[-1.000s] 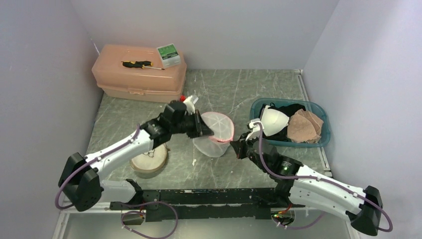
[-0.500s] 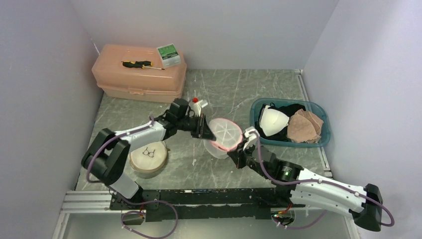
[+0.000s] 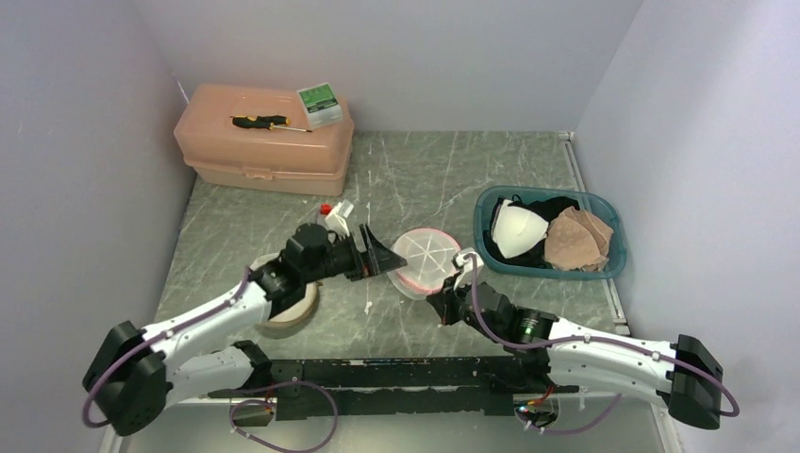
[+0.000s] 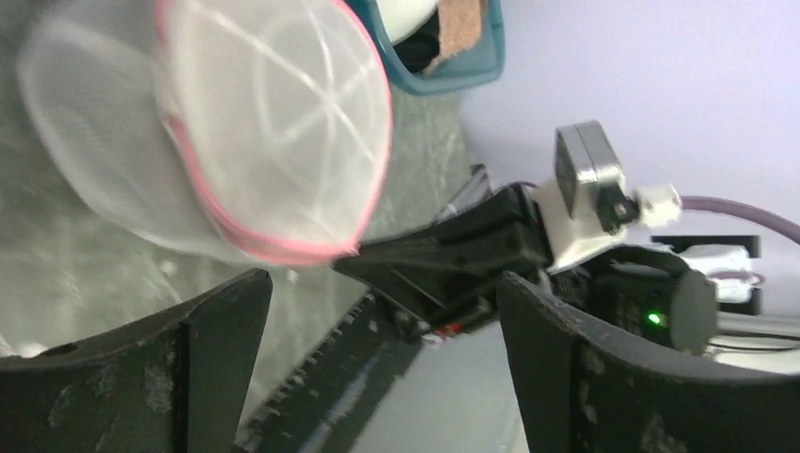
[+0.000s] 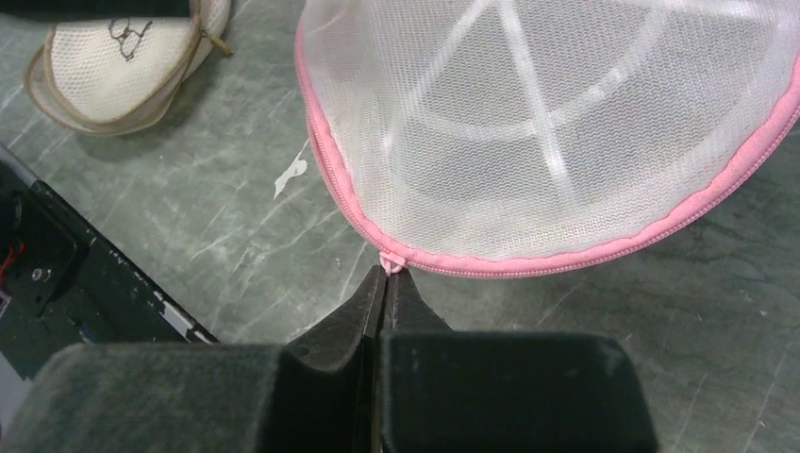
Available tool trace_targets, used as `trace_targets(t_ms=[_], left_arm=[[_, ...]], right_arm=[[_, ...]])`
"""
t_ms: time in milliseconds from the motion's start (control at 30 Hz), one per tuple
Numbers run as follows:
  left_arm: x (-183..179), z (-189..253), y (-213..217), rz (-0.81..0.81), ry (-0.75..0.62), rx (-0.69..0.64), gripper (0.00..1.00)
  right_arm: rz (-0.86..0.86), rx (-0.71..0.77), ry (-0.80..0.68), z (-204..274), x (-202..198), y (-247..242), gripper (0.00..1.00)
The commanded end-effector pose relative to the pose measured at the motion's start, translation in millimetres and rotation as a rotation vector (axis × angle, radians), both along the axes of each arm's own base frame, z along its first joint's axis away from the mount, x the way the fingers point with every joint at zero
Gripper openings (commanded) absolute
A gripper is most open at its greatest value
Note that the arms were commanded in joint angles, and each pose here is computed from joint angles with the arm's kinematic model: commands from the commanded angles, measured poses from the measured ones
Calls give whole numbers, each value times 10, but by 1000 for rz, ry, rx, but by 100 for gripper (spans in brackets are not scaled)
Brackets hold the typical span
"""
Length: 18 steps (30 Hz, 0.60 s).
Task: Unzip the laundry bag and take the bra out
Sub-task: Unzip the laundry bag at the center of the board.
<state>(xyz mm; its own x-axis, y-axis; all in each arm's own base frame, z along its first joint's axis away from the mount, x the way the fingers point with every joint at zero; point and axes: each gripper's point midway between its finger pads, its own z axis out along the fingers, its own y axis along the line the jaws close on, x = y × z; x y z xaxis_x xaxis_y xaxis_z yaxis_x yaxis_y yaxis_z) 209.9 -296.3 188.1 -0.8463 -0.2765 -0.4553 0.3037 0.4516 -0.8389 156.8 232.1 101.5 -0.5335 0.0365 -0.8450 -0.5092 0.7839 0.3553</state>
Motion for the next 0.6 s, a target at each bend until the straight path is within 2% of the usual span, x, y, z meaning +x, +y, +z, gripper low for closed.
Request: trace_targets(t_ms=[0,100,200,367,567], left_arm=[[-207,-178,-49,236,206,-13,94],[-301,-214,-197,290,264,-28,94],[-291,-323,-302,326,317,-21,84],[-272,-518,-490,352,399,-10,80],[-214,-580,-678,349,420,-15,73]], right_arm=[[-55,71,-43,208,128,85,0],[-53,67,-46,216,151,123,0],[-43,56,-47,202,153,147,0],[-37,49,-46,183,127,113,0],[-28,52,-45,173,93,75,0]])
